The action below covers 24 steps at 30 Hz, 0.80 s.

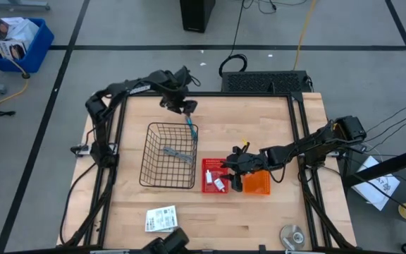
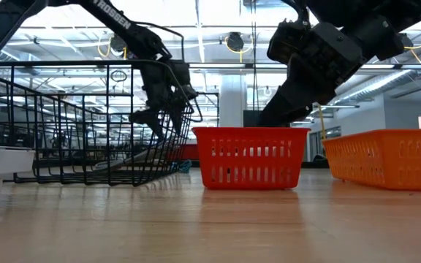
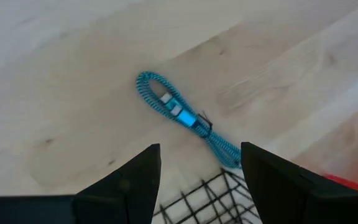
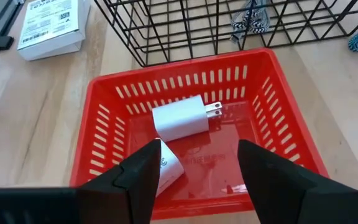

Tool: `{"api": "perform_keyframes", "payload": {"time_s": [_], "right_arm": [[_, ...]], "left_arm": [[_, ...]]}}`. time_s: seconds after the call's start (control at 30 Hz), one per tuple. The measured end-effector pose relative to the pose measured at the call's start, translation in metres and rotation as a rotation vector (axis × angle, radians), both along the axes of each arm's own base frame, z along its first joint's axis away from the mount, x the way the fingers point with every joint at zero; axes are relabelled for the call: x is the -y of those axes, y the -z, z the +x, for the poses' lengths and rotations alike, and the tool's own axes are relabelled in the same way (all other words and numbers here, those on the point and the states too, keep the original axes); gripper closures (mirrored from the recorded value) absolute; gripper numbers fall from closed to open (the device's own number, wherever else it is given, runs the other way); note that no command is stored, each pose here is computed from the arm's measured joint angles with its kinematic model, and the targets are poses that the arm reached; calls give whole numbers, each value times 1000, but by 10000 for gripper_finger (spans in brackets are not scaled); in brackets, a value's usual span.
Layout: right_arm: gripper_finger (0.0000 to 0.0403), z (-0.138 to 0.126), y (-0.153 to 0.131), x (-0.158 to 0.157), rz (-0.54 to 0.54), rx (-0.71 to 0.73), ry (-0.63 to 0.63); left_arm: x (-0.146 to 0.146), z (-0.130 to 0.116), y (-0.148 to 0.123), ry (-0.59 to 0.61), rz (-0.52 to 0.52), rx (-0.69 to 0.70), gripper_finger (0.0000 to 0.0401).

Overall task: Pick and place items into bin
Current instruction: Put the blue USB cable into the black basket

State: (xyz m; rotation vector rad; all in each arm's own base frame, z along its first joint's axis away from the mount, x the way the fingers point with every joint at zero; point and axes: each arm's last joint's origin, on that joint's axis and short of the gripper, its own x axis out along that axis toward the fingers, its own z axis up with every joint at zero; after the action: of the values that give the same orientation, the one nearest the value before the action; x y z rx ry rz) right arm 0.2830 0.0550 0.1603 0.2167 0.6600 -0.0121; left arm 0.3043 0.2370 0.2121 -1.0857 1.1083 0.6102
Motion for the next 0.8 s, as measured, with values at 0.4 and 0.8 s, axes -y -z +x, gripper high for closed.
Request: {"api": "perform_keyframes", "payload": {"time_s": [0.4, 0.8], "right_arm": [[197, 0, 0, 0, 18, -1, 13], [197, 0, 0, 0, 21, 5, 10]], "left_arm": [[12, 13, 9, -23, 59, -76, 174], [24, 30, 34, 8, 59, -131, 174]]}}
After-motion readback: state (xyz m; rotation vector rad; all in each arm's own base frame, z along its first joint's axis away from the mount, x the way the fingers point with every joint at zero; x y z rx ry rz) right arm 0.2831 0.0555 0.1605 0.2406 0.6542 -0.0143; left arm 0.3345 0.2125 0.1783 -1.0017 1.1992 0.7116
